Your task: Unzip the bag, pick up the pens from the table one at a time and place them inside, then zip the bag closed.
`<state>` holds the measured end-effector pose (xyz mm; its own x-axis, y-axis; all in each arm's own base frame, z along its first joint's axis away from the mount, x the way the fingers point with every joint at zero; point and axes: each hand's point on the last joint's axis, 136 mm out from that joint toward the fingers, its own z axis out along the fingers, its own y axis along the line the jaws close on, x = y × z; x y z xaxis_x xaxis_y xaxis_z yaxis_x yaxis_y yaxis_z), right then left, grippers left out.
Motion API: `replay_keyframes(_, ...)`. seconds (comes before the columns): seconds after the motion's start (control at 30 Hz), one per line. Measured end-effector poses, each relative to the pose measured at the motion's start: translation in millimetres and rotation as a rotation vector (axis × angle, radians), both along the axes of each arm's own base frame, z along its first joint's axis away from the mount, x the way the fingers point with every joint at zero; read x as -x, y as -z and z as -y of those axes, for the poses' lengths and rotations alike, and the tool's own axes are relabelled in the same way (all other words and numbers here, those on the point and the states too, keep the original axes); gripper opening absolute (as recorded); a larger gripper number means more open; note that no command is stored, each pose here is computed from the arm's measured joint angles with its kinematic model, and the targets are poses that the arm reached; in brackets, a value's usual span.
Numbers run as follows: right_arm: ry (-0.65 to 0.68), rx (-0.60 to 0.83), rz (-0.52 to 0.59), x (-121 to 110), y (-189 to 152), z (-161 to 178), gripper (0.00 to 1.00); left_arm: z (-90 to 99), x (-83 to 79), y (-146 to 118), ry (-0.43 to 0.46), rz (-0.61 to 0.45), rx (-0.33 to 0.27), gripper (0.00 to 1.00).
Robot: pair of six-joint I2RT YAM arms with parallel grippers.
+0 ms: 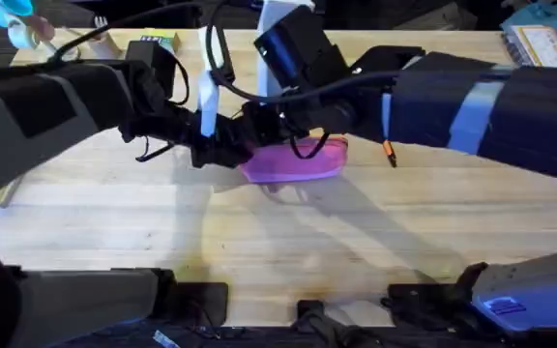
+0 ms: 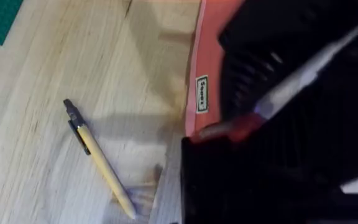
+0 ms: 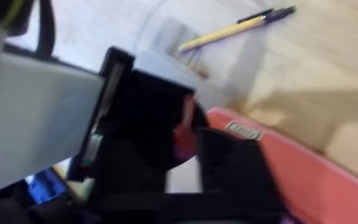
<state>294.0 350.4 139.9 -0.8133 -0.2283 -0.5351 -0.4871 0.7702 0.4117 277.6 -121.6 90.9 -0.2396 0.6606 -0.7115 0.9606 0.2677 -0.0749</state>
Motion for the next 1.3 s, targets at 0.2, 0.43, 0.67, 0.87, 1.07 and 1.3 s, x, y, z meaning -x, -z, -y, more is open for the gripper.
replay_keyframes(0.2,0.057,0.052,-0.015,-13,4,27,0.973,0.1,0.4,0,0.002,0.0,0.001,0.042)
replay_keyframes(0.43,0.048,0.212,-0.019,5,-6,80,0.997,0.2,-0.7,0,0.002,0.005,0.0,0.042)
replay_keyframes(0.67,0.026,0.282,0.066,10,-28,106,0.998,0.2,-0.8,0,0.002,0.006,0.0,0.042)
replay_keyframes(0.87,0.015,0.288,0.096,15,-41,113,0.998,1.2,-0.8,-1,0.006,0.009,0.008,0.515)
replay_keyframes(1.07,0.009,0.289,0.104,18,-45,116,0.998,1.8,-0.6,-2,0.005,0.006,0.014,0.992)
replay_keyframes(1.3,-0.038,0.292,0.163,21,-57,118,0.998,1.7,-1.5,-2,0.004,0.011,0.014,0.994)
